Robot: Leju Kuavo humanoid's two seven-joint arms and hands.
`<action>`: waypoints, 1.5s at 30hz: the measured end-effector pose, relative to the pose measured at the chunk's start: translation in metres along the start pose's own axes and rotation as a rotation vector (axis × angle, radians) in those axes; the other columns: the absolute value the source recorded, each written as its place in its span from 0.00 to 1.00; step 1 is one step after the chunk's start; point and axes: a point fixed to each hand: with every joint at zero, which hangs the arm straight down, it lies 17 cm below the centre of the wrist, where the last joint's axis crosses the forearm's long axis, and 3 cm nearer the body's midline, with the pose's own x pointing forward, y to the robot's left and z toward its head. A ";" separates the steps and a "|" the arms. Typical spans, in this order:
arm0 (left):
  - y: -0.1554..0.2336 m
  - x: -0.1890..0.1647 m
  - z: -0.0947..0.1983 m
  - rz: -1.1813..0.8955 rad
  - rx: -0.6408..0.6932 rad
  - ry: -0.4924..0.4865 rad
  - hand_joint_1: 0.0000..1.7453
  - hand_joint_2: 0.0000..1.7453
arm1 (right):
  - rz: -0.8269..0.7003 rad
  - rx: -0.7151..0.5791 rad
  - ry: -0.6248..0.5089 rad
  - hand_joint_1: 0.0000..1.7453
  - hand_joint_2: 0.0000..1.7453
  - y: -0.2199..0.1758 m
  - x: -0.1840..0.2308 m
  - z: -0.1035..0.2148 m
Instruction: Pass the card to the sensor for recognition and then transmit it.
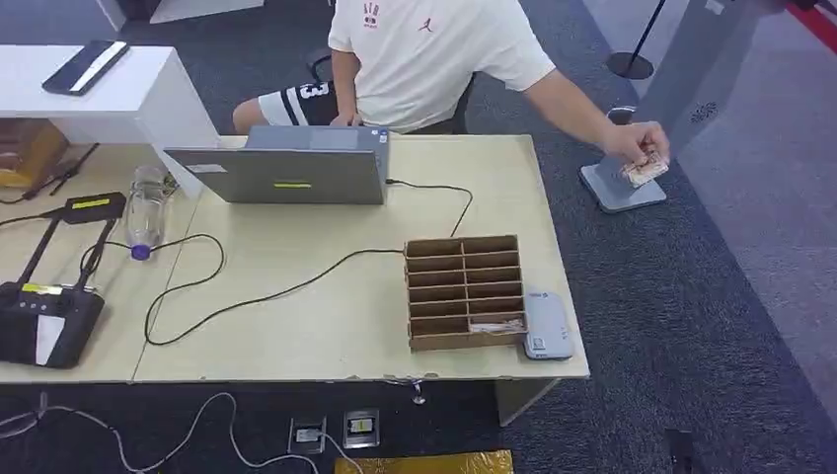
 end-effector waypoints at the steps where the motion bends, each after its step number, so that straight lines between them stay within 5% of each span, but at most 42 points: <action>1: 0.003 0.003 -0.001 0.020 0.007 -0.003 0.00 0.00 | -0.124 -0.059 -0.007 0.00 1.00 -0.016 0.006 -0.003; 4: 0.008 0.012 -0.001 0.067 0.027 -0.045 0.00 0.00 | -0.393 -0.218 -0.103 0.00 1.00 -0.070 0.044 -0.011; 11: -0.002 0.021 0.007 0.256 0.051 -0.196 0.00 0.00 | -0.699 -0.397 -0.340 0.00 1.00 -0.169 0.166 -0.005; 16: -0.023 -0.019 0.008 0.260 0.019 -0.035 0.00 0.00 | -1.029 -0.455 -0.283 0.00 1.00 -0.205 0.189 0.002; 20: -0.012 -0.017 0.003 0.272 0.009 0.074 0.00 0.00 | -1.236 -0.557 -0.284 0.00 1.00 -0.247 0.215 0.024; 26: -0.003 0.006 0.002 0.314 0.004 0.046 0.00 0.00 | -1.132 -0.543 -0.710 0.00 1.00 -0.279 0.361 0.117; 32: -0.002 0.010 0.002 0.318 -0.003 0.040 0.00 0.00 | -1.052 -0.506 -0.981 0.00 1.00 -0.269 0.443 0.205; 45: 0.002 0.022 0.002 0.263 -0.008 0.003 0.00 0.00 | -0.837 -0.542 -1.568 0.00 1.00 -0.230 0.525 0.406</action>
